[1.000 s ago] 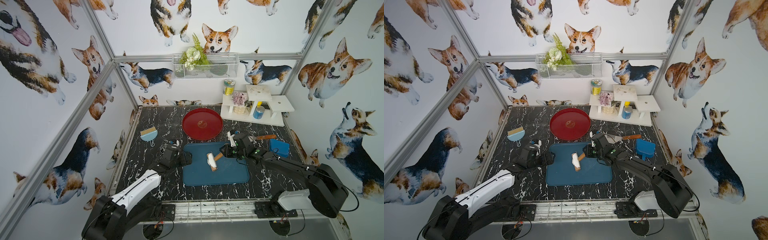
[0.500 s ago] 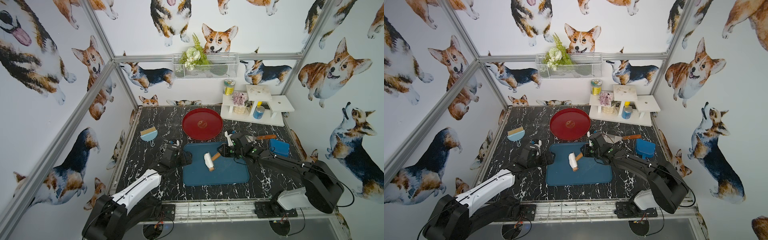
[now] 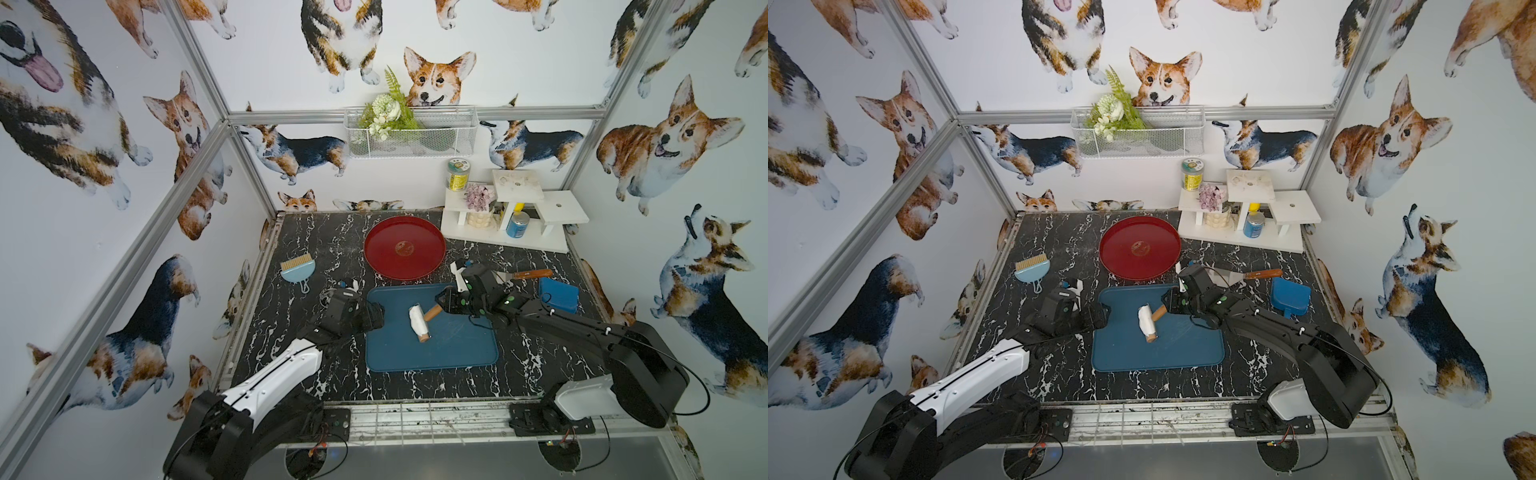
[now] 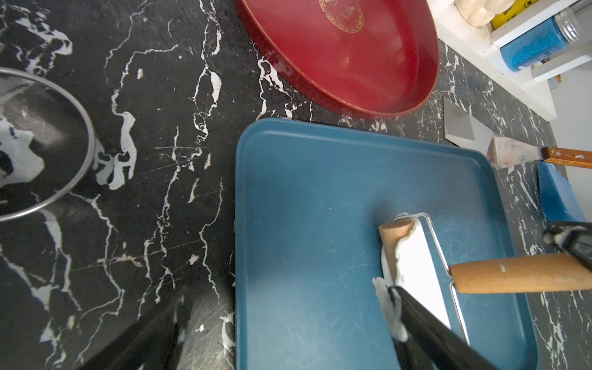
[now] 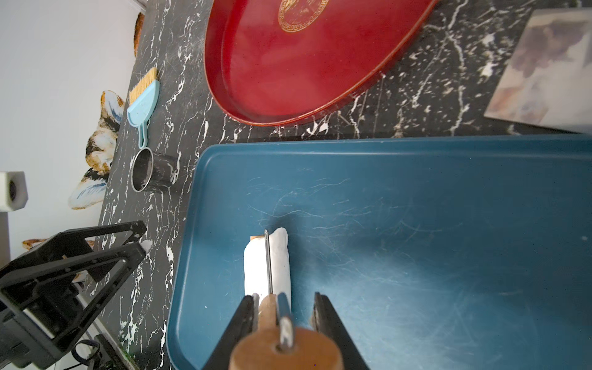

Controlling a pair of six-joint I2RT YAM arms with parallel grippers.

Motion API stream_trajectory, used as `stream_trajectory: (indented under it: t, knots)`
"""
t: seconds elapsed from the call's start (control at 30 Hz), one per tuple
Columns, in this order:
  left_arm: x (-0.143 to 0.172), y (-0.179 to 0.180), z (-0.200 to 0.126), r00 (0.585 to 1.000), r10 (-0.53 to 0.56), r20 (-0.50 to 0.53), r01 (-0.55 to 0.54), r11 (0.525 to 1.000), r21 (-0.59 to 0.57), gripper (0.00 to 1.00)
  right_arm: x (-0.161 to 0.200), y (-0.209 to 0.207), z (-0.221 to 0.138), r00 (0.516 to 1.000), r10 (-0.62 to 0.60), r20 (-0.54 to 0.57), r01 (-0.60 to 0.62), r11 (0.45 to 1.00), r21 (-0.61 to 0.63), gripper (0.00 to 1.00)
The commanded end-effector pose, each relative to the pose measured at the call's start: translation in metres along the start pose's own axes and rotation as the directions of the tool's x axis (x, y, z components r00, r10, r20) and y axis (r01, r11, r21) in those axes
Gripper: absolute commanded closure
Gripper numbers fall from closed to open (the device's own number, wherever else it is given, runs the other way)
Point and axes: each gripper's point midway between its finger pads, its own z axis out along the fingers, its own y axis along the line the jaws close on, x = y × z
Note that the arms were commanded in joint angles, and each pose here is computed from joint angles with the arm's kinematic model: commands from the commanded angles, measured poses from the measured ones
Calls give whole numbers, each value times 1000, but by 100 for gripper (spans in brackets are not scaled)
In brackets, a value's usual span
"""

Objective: Roll out the dumpling wrappers from the dough
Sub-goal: Flatten out the dough on the work surface.

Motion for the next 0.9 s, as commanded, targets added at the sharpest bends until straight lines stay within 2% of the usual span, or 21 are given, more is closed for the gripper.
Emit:
stream_trajectory:
  t: [0.0, 0.17, 0.3, 0.63, 0.87]
  knots:
    - [-3, 0, -1, 1000, 4, 16, -4, 1000, 0, 0, 48, -86, -22, 980, -53, -193, 116, 935, 335, 100]
    - [-5, -1, -1, 1000, 2, 20, -2, 1000, 0, 0, 42, -98, -35, 982, -56, -178, 119, 922, 368, 100]
    - [-6, -1, -1, 1000, 4, 22, -4, 1000, -2, 0, 42, -94, -32, 982, -51, -182, 113, 931, 348, 100]
    - [-12, -2, -4, 1000, 9, 28, -8, 1000, -19, 0, 52, -53, -6, 974, -80, -213, 132, 962, 240, 100]
    - [-13, -3, -3, 1000, 13, 25, -13, 1000, -16, 0, 38, -70, -15, 977, -96, -189, 153, 936, 318, 100]
